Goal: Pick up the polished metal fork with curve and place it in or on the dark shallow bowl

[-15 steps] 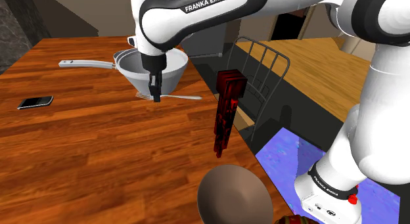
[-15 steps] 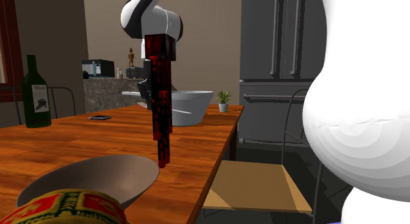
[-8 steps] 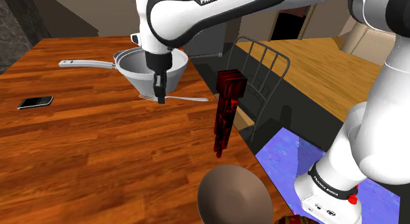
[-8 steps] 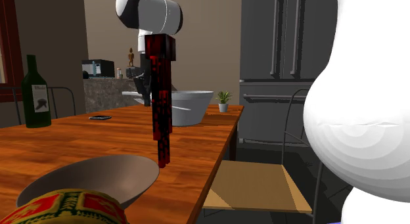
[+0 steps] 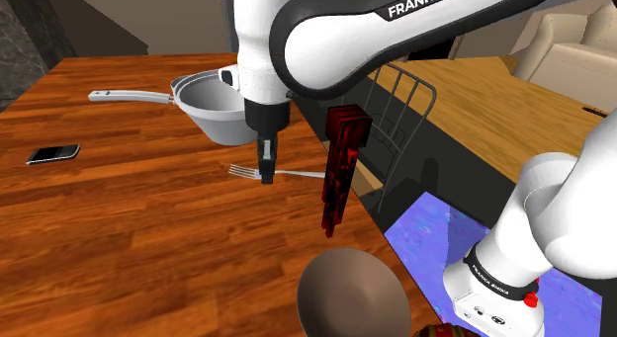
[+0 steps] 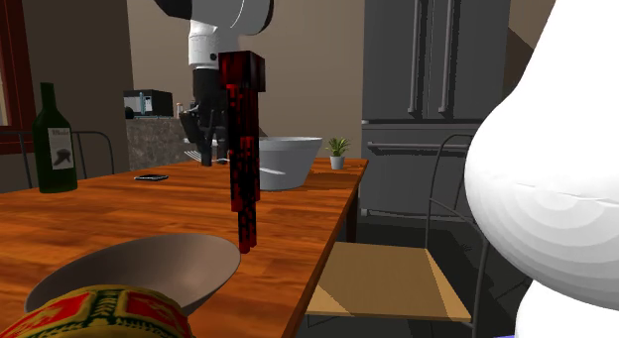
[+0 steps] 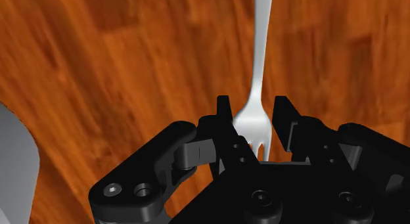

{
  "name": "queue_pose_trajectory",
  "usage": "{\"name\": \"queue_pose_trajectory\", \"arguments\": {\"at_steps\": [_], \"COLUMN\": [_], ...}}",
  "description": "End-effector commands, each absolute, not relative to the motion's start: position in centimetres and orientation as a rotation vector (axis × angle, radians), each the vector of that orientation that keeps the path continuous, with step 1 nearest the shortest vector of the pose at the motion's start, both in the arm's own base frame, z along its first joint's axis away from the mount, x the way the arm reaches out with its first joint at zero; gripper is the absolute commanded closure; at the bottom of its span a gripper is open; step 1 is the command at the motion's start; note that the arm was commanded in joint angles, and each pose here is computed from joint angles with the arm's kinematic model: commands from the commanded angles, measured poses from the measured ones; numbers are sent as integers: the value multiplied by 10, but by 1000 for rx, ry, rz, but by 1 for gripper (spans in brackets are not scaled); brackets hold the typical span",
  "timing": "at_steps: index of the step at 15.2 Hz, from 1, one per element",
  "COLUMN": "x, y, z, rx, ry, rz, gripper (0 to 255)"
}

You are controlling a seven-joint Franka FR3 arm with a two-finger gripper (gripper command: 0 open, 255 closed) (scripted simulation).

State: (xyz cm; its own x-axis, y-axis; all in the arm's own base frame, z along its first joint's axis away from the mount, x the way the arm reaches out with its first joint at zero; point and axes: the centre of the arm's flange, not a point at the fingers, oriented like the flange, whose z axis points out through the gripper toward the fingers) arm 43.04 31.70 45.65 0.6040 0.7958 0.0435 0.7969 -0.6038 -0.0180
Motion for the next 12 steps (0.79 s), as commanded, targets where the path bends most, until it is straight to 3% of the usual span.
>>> {"name": "queue_pose_trajectory", "arguments": {"at_steps": [1, 12], "x": [406, 262], "y": [320, 336], "z": [455, 457], "rx": [-2782, -2782], "ry": [-1380, -1380], "rz": [-48, -48], "gripper": [255, 255]}}
